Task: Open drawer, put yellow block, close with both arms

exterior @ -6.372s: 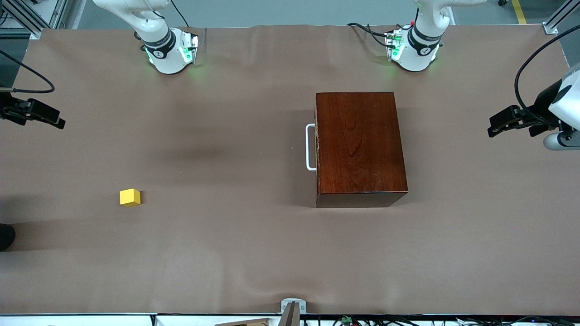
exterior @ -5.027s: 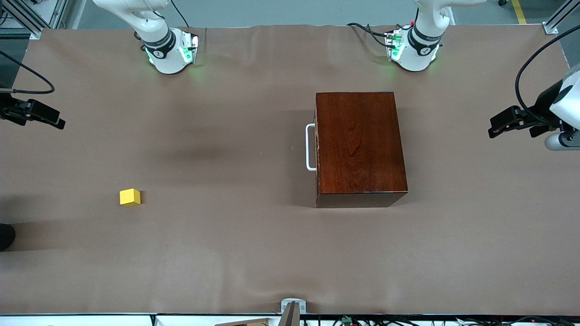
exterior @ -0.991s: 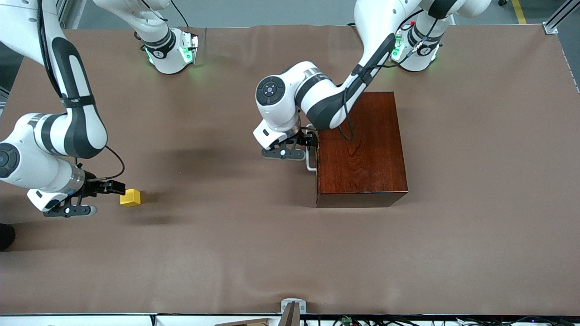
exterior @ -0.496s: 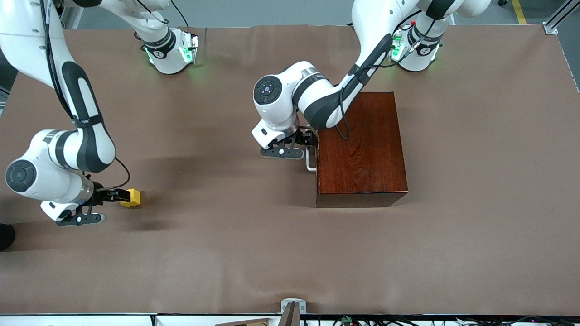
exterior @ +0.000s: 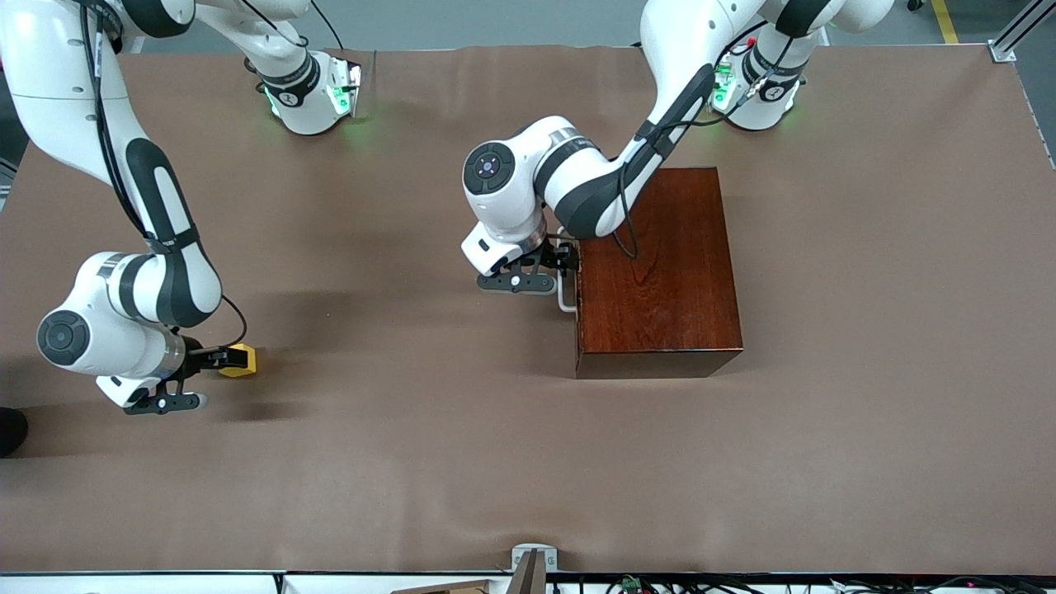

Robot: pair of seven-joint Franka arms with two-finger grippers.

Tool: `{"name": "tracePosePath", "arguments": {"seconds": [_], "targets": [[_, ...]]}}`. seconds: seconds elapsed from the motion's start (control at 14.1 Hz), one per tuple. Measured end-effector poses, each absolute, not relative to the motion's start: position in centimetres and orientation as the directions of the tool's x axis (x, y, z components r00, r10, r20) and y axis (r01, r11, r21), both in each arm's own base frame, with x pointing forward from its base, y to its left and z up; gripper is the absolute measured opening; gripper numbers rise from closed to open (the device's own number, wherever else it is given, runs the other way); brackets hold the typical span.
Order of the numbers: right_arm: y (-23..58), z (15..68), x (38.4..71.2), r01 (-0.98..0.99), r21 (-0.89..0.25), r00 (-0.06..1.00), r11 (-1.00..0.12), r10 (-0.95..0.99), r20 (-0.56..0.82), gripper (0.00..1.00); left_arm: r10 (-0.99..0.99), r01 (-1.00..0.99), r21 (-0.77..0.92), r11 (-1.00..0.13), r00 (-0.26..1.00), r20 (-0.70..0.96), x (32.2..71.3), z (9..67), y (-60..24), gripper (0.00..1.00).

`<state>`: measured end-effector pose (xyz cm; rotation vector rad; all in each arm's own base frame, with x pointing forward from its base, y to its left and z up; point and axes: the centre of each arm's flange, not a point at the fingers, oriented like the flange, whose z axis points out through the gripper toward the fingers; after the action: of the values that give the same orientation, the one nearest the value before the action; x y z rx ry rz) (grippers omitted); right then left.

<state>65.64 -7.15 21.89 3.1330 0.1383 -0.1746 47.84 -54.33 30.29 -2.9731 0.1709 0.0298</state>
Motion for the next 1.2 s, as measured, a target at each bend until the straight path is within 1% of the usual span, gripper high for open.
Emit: {"name": "tracePosePath", "arguments": {"seconds": [0.42,0.85,0.92,0.99,1.06,1.13,1.2], "targets": [[-7.0,20.3,65.1,0.177,-0.025,0.973,-0.984,0.179,-0.146,1.00,-0.080,-0.083,-0.165,-0.983,0.997,-0.022,47.8,29.2,-54.6,1.00],[-6.9,18.5,64.0,0.192,-0.046,0.959,-0.980,0.197,-0.202,1.00,-0.076,-0.072,-0.083,-0.994,0.996,0.050,46.5,29.9,-57.2,1.00],[-6.9,18.5,64.0,0.191,-0.046,0.959,-0.980,0.197,-0.203,0.94,-0.076,-0.072,-0.077,-0.994,0.996,0.054,46.5,29.9,-57.4,1.00],[-6.9,18.5,64.0,0.192,-0.045,0.960,-0.980,0.197,-0.201,0.93,-0.069,-0.065,-0.070,-0.995,0.996,0.060,46.4,30.0,-57.5,1.00],[-6.9,18.6,64.2,0.192,-0.043,0.961,-0.981,0.196,-0.193,0.87,-0.062,-0.058,-0.062,-0.996,0.996,0.065,46.3,30.1,-57.7,1.00],[-6.9,18.8,64.4,0.191,-0.041,0.964,-0.981,0.195,-0.183,0.74,-0.061,-0.057,-0.055,-0.997,0.996,0.071,46.2,30.2,-57.9,1.00],[-6.9,19.0,64.6,0.191,-0.038,0.966,-0.981,0.194,-0.173,0.64,-0.057,-0.053,-0.048,-0.997,0.996,0.076,46.0,30.2,-58.2,1.00]]}}
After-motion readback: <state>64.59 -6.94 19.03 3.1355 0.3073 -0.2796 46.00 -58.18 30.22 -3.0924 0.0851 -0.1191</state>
